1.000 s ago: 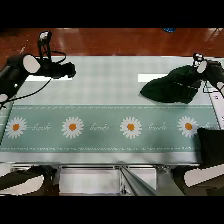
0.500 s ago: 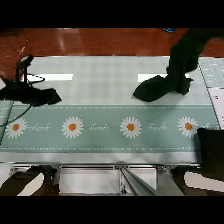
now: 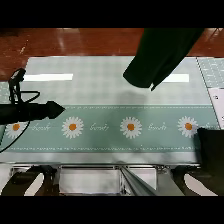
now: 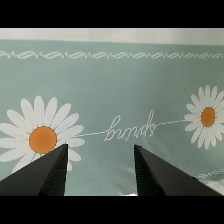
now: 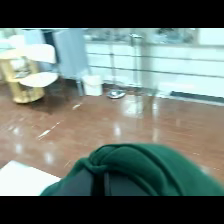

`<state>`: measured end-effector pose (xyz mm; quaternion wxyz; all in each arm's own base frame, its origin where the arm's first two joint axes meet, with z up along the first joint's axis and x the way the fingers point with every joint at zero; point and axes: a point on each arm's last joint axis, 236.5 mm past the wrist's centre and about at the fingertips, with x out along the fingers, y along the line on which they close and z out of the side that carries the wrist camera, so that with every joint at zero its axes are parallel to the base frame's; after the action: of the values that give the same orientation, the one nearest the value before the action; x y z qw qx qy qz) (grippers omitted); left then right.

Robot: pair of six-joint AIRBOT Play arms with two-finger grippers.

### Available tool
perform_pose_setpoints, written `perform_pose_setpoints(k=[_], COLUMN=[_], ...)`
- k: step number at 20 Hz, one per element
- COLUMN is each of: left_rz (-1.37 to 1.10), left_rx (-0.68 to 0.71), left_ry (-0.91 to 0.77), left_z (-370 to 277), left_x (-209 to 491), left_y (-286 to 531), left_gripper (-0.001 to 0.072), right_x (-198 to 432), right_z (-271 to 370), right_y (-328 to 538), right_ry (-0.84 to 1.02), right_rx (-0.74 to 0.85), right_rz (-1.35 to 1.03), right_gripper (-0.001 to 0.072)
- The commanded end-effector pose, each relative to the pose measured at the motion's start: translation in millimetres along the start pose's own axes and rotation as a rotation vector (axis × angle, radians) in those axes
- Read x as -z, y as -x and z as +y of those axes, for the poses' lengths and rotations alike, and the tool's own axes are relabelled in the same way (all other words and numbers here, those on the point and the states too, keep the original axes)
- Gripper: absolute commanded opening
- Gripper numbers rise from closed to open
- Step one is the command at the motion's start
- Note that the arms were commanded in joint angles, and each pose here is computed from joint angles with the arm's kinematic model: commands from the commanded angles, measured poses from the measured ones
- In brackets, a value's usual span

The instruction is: Fold the shirts.

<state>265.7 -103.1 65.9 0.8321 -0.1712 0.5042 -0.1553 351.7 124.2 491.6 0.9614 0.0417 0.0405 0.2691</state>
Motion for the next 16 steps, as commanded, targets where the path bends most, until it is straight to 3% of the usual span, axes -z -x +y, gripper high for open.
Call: perform_pose_setpoints(k=[1, 8, 12, 16], left_rz=[-0.051, -0.110, -0.111, -0.106], left_rx=[0.004, -0.048, -0.046, -0.044], left_ry=[-0.024, -0.060, -0.048, -0.049], left_z=[-0.7, 10.9, 10.4, 9.9], left_x=[-9.2, -23.6, -23.6, -22.5], left_y=[1.5, 2.6, 2.5, 2.2], left_gripper=[0.0507, 0.0507, 0.0508, 0.0508], right_x=[40.4, 256.9, 384.3, 470.1], right_z=[48.7, 166.6, 213.3, 251.9], right_y=[13.2, -25.2, -51.9, -56.0], right_ry=[0.023, -0.112, -0.274, -0.402], right_rx=[-0.136, -0.493, -0.470, -0.497], right_rz=[0.172, 0.725, 0.866, 1.063], right_gripper=[0.0022, 0.0022, 0.0022, 0.0022])
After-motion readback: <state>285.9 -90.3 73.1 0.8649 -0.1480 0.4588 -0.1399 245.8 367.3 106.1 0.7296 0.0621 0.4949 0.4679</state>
